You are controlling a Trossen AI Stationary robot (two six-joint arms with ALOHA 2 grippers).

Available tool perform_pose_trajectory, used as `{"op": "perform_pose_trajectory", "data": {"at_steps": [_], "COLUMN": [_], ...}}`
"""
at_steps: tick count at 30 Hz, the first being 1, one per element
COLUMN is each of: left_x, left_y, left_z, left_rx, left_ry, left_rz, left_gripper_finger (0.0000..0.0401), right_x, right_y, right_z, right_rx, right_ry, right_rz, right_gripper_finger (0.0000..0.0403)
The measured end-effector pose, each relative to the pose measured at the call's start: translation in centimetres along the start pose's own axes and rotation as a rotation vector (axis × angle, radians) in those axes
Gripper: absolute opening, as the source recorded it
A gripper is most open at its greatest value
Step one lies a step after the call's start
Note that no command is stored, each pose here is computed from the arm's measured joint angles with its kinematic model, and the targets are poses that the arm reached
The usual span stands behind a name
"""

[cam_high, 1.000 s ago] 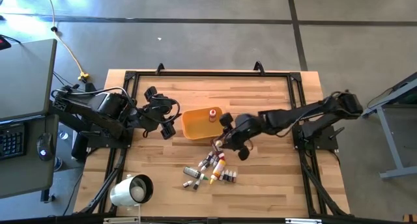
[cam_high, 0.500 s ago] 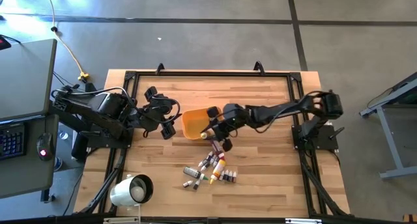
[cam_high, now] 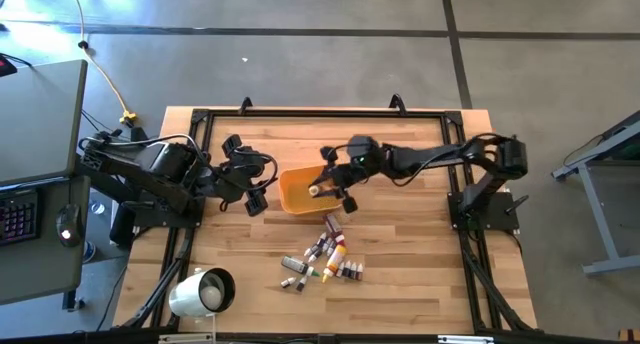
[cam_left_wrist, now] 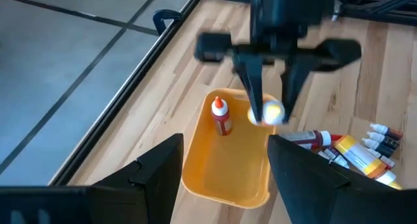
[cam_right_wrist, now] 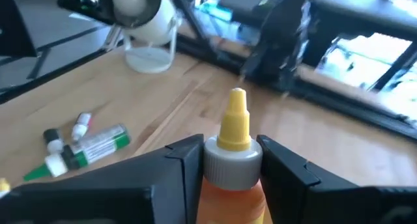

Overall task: Pick & Place food coloring
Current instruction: Put the large yellow food coloring bottle into the yellow bin

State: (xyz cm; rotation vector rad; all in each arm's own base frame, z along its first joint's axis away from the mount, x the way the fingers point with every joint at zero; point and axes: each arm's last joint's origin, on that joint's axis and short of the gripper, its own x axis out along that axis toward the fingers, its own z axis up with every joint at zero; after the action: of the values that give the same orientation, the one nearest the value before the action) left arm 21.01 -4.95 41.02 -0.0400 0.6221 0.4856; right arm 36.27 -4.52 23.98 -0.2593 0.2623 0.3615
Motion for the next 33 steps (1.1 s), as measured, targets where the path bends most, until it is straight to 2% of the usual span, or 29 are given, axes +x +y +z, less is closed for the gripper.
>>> {"op": "perform_pose_trajectory", "data": {"at_steps": [6, 8, 11, 13, 15, 17, 21, 27, 30, 33], "left_x": [0.0, 0.0, 0.0, 0.0, 0.0, 0.0, 0.0, 0.0, 0.0, 0.0], "left_y": [0.0, 0.0, -0.1, -0.1, -0.2, -0.3, -0.4, -0.4, -0.4, -0.4], "left_z": [0.0, 0.0, 0.2, 0.3, 0.4, 0.5, 0.8, 0.9, 0.9, 0.9], "left_rx": [-0.001, -0.002, -0.013, -0.019, -0.019, -0.015, -0.018, -0.009, -0.010, -0.009], "left_ry": [0.001, -0.001, -0.014, -0.025, -0.038, -0.046, -0.067, -0.079, -0.078, -0.077], "left_rz": [-0.003, -0.003, -0.009, -0.015, -0.021, -0.025, -0.033, -0.035, -0.043, -0.043], "left_gripper_finger": [0.0220, 0.0220, 0.0220, 0.0220, 0.0220, 0.0220, 0.0220, 0.0220, 0.0220, 0.0220], "right_x": [-3.8, -4.4, -4.5, -4.8, -5.5, -6.0, -5.3, -3.4, -3.0, -2.6], "right_y": [-0.2, 0.2, 1.3, 2.0, 2.4, 2.9, 3.6, 3.0, 2.6, 2.7], "right_z": [2.0, 1.0, -2.2, -3.7, -4.0, -4.8, -7.9, -9.5, -9.0, -9.9], "right_rx": [-0.001, -0.009, -0.029, -0.082, -0.128, -0.121, -0.027, 0.019, 0.006, 0.063], "right_ry": [0.039, 0.020, -0.015, -0.120, -0.271, -0.349, -0.308, -0.302, -0.345, -0.305], "right_rz": [-0.017, -0.008, -0.022, -0.078, -0.191, -0.266, -0.280, -0.274, -0.286, -0.275], "right_gripper_finger": [0.0120, 0.0122, 0.0123, 0.0123, 0.0122, 0.0123, 0.0125, 0.0125, 0.0125, 0.0125]}}
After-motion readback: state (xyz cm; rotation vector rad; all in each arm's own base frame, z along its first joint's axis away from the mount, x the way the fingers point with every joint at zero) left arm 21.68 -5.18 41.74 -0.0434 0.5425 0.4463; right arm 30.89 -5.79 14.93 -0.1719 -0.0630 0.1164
